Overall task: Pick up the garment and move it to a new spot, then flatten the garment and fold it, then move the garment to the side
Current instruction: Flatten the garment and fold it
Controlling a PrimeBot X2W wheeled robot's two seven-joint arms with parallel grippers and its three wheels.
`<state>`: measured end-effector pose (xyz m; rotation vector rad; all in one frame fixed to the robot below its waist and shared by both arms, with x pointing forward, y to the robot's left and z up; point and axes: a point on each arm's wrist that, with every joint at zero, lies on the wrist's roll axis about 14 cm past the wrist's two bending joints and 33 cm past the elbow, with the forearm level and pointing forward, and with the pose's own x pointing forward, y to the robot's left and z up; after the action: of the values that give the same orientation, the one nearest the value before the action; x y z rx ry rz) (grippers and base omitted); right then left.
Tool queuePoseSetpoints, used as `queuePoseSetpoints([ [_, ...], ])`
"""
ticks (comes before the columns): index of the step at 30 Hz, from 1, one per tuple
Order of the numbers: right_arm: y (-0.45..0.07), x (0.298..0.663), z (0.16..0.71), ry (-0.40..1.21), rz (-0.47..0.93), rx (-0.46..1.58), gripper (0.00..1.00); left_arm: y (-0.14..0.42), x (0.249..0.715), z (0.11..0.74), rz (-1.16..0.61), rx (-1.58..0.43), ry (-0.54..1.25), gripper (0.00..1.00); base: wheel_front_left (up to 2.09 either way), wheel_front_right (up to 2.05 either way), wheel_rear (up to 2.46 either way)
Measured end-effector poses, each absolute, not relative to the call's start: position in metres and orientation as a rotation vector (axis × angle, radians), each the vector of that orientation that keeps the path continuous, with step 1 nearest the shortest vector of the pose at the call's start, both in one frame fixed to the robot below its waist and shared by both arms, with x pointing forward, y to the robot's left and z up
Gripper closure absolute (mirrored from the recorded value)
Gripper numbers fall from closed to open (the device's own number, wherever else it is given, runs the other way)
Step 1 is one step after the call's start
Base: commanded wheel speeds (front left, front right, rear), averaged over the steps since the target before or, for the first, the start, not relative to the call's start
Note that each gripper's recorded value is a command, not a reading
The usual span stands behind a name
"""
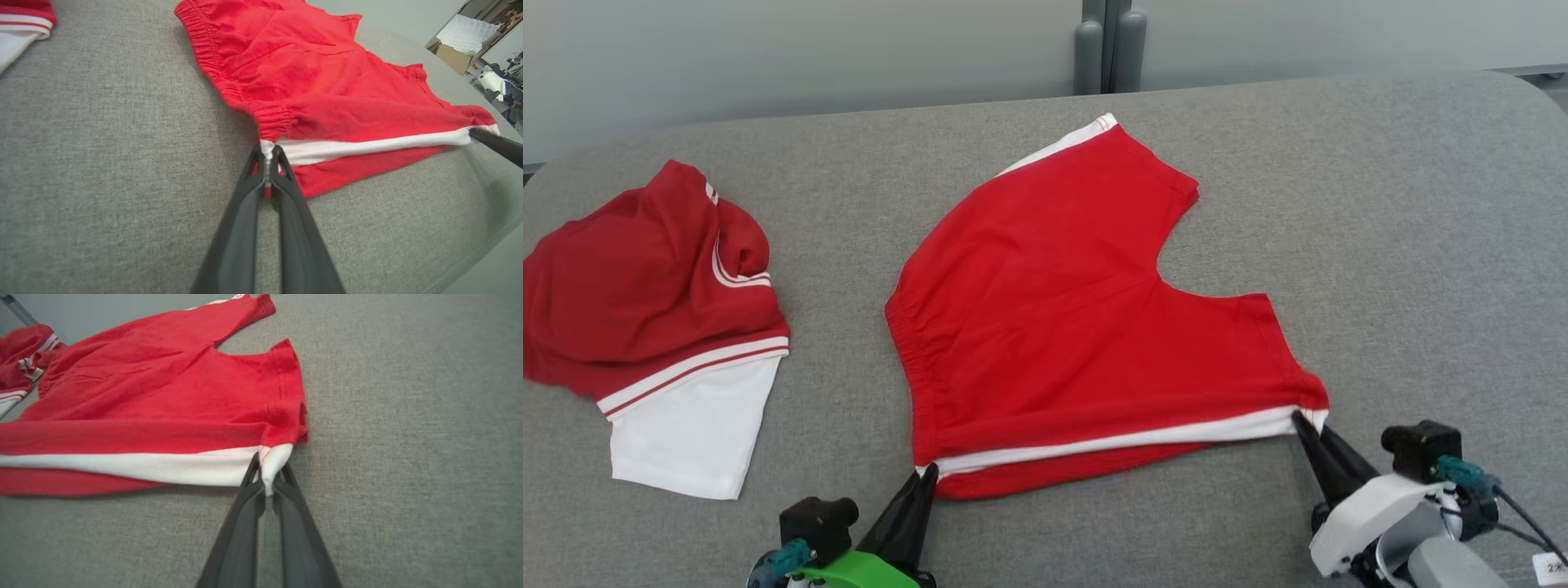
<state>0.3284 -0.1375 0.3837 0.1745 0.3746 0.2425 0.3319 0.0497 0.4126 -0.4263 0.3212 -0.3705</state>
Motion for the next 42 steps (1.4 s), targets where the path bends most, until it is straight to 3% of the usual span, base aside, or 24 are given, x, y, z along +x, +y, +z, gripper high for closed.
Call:
queuePoseSetpoints([
  [10, -0.156, 0.375, 0.468, 0.089, 0.185, 0.283, 1.0, 0.055, 0.356, 0.466, -0.346, -0.535, 0.144, 1.0, 0.0, 0.0, 0.0],
  [25, -0.154, 0.359, 0.552, -0.158, 0.284, 0.249, 1.0, 0.079, 0.352, 0.531, -0.329, -0.55, -0.075, 1.0, 0.0, 0.0, 0.0],
  [34, -0.153, 0.336, 0.526, -0.009, 0.326, 0.211, 1.0, 0.08, 0.33, 0.51, -0.324, -0.545, -0.009, 1.0, 0.0, 0.0, 0.0],
  [42, -0.149, 0.34, 0.496, 0.139, 0.324, 0.306, 1.0, 0.063, 0.323, 0.494, -0.348, -0.601, 0.077, 1.0, 0.0, 0.0, 0.0],
])
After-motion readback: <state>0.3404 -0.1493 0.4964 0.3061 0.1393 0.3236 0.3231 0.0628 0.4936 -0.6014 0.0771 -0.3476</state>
